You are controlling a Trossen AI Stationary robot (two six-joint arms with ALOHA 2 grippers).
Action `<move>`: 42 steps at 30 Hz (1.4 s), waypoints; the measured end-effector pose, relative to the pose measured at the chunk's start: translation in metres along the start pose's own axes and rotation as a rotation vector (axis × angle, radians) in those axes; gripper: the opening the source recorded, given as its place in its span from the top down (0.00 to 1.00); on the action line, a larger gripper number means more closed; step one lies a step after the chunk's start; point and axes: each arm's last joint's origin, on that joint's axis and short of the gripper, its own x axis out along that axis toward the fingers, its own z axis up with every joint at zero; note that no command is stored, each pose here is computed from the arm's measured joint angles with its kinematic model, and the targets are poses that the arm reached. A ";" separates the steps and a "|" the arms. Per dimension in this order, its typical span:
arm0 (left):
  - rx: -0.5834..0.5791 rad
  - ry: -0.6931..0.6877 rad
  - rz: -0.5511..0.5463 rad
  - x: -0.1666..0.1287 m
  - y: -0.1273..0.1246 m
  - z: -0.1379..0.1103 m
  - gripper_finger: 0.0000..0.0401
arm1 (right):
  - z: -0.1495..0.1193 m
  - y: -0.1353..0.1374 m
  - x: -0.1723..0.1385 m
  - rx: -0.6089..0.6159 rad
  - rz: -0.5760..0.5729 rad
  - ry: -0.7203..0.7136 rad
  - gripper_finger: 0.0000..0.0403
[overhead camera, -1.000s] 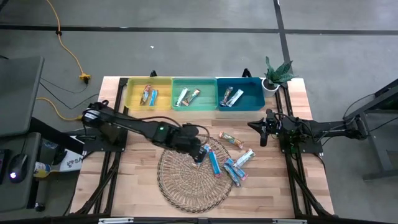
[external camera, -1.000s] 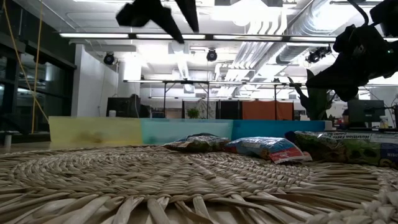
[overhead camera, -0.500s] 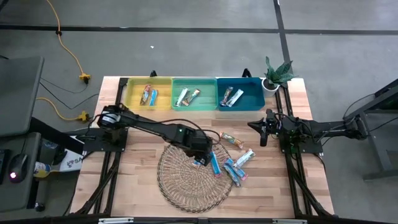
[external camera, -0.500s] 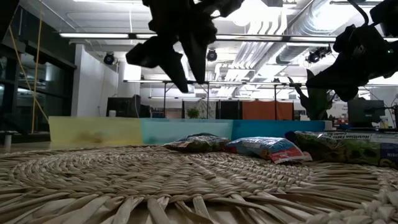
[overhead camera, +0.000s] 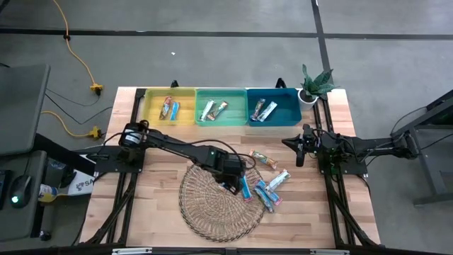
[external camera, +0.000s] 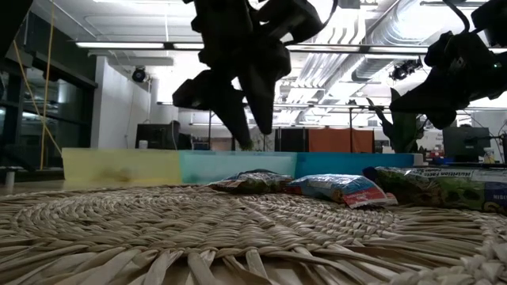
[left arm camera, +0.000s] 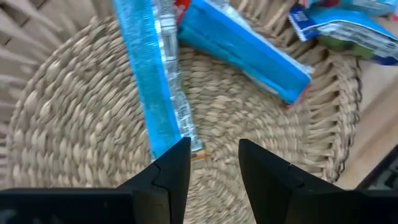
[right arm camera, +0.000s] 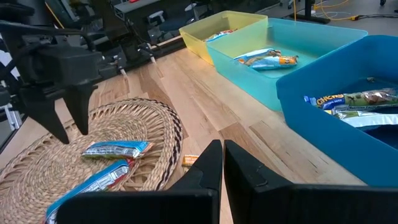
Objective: Pick and place Granola Bars by type
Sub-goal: Put the yellow granola bar into the green bin
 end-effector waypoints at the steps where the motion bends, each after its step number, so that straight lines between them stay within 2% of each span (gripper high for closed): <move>1: 0.011 0.004 -0.007 0.000 0.000 0.000 0.67 | 0.000 0.000 0.000 0.000 0.000 0.000 1.00; 5: 0.030 0.031 -0.045 -0.001 0.001 0.005 0.61 | 0.000 0.000 0.000 0.000 0.000 0.000 1.00; 13: -0.002 -0.015 -0.010 -0.002 0.010 0.018 0.32 | 0.000 0.000 0.000 0.000 0.000 0.000 1.00; 16: -0.016 -0.026 0.004 -0.001 0.013 0.022 0.25 | 0.000 0.000 0.000 0.000 0.000 0.000 1.00; 22: -0.033 -0.002 0.065 0.018 0.019 0.023 0.24 | 0.000 0.000 0.000 0.000 0.000 0.000 1.00; 24: -0.041 0.024 0.137 0.023 0.025 0.020 0.24 | 0.000 0.000 0.000 0.000 0.000 0.001 1.00; 28: -0.053 0.030 0.172 0.029 0.028 0.019 0.24 | -0.001 0.000 0.001 -0.003 -0.004 0.011 1.00; 42: -0.059 0.028 0.138 0.038 0.026 0.022 0.23 | -0.002 0.000 0.002 -0.007 -0.009 0.023 1.00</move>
